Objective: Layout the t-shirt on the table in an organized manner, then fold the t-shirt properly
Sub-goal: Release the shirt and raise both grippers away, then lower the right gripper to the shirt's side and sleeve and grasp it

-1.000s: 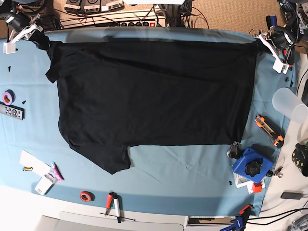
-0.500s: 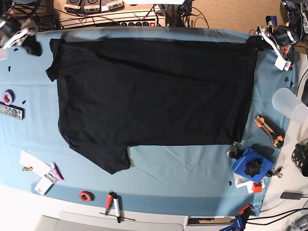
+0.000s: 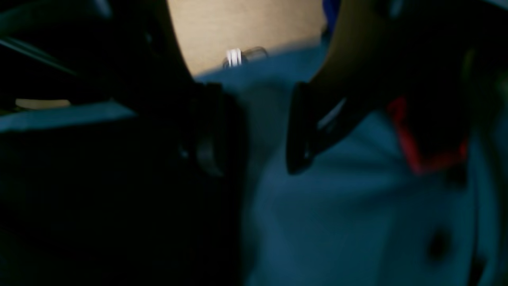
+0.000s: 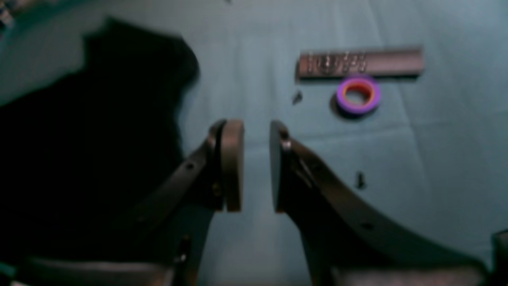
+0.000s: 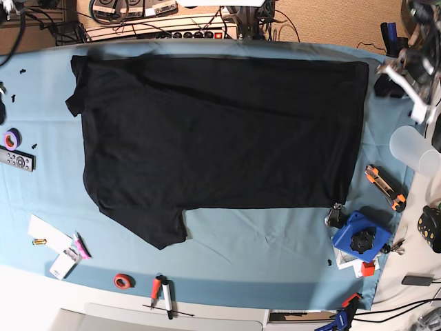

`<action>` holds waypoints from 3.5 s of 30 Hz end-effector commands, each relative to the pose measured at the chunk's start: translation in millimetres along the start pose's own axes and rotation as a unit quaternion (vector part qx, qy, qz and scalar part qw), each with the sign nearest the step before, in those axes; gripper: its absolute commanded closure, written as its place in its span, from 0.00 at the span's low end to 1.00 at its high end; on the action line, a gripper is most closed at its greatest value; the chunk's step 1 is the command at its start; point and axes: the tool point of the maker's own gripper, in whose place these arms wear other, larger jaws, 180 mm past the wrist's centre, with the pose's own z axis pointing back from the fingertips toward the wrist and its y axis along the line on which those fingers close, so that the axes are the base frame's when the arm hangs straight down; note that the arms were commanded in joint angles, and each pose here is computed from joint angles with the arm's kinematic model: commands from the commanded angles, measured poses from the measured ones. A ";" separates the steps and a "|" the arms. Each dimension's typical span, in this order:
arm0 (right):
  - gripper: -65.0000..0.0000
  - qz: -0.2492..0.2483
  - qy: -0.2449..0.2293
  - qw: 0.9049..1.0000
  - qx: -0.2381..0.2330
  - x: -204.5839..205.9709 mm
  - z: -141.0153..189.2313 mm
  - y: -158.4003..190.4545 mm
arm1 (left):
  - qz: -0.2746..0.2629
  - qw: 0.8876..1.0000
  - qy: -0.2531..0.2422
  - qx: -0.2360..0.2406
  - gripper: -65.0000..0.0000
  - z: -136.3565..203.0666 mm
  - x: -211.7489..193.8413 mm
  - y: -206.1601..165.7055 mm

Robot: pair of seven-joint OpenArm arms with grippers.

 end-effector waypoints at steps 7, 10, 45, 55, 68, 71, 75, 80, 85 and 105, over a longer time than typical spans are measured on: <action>0.81 0.080 -0.059 0.994 -0.049 70.8 -55.6 18.6 | -0.097 0.995 -0.035 -0.002 0.60 -30.3 53.5 -27.1; 0.81 0.101 -0.061 0.991 -0.062 89.5 -84.9 31.9 | -0.125 0.991 -0.038 0.005 0.60 -44.4 69.7 -39.9; 1.00 0.189 0.227 0.954 0.041 -22.4 -223.6 126.7 | -0.175 0.983 -0.052 -0.020 0.60 -69.6 82.9 -82.7; 1.00 0.238 0.127 0.954 0.128 17.1 -162.2 192.9 | -0.175 0.983 -0.052 -0.020 0.60 -69.6 82.9 -82.7; 1.00 0.318 0.157 0.902 0.246 -62.6 -106.8 241.3 | -0.174 0.983 -0.054 -0.022 0.60 -69.5 83.2 -83.4; 1.00 0.312 0.163 0.898 0.263 -71.8 -102.4 245.4 | -0.171 0.983 -0.059 -0.029 0.60 -69.2 84.6 -86.0; 1.00 0.307 0.160 0.898 0.271 -72.4 -101.1 248.3 | -0.170 0.983 -0.059 -0.030 0.60 -69.2 84.7 -86.6; 1.00 0.325 0.175 0.898 0.240 -75.5 -104.8 235.5 | -0.170 0.983 -0.059 -0.030 0.60 -69.2 84.7 -86.6; 0.89 0.335 0.176 0.897 0.229 -72.4 -104.9 230.9 | -0.170 0.983 -0.059 -0.030 0.60 -69.2 84.6 -86.5; 0.58 0.225 -0.031 0.972 0.064 54.9 -140.8 191.6 | -0.170 0.983 -0.057 -0.029 0.60 -69.4 82.4 -85.9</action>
